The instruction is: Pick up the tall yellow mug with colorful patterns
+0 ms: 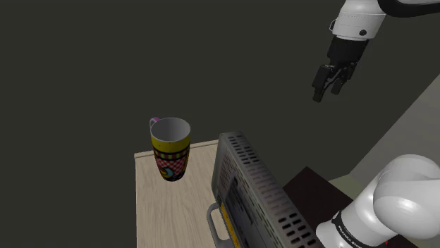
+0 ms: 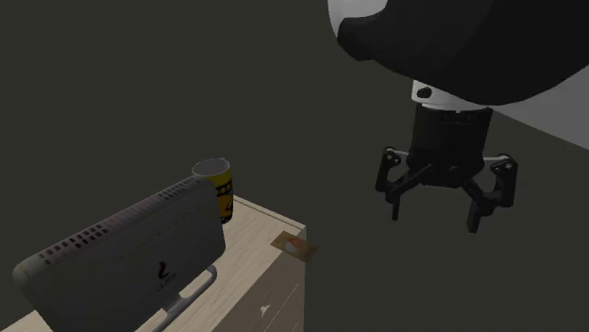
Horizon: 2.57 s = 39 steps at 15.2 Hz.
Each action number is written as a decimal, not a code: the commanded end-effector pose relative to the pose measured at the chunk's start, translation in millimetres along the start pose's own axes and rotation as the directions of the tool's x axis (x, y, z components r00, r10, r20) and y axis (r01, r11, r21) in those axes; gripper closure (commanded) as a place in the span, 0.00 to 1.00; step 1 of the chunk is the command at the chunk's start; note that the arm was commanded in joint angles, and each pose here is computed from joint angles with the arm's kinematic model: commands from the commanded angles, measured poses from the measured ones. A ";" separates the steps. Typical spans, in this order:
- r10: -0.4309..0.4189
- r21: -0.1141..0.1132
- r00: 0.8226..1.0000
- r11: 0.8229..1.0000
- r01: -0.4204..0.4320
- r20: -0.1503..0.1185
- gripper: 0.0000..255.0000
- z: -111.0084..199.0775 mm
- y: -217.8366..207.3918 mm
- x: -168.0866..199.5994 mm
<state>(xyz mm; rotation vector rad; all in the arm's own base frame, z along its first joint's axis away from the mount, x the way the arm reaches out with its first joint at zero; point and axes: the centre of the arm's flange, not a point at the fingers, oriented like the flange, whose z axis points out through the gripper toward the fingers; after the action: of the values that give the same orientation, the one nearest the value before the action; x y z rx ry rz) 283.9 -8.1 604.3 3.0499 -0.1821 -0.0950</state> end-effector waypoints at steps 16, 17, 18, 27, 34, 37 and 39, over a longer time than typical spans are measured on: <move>-0.013 0.022 1.000 1.000 0.013 0.005 0.00 -3.2 -191.5 35.6; -0.014 0.023 1.000 1.000 0.014 0.005 0.00 -3.6 -204.3 37.9; -0.015 0.025 1.000 1.000 0.014 0.006 0.00 -4.0 -217.1 40.2; -0.022 0.038 1.000 0.999 0.022 0.008 0.00 -8.2 -332.2 60.2; -0.028 0.048 1.000 0.998 0.028 0.010 0.00 -12.4 -421.7 75.1; -0.031 0.053 0.999 0.998 0.030 0.011 0.00 -14.5 -460.1 81.4; -0.032 0.054 0.999 0.998 0.032 0.012 0.00 -15.4 -476.2 83.9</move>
<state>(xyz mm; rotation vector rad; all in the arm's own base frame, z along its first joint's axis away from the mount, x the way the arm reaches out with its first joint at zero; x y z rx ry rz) 420.6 445.0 571.3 3.1063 -0.1364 -0.1135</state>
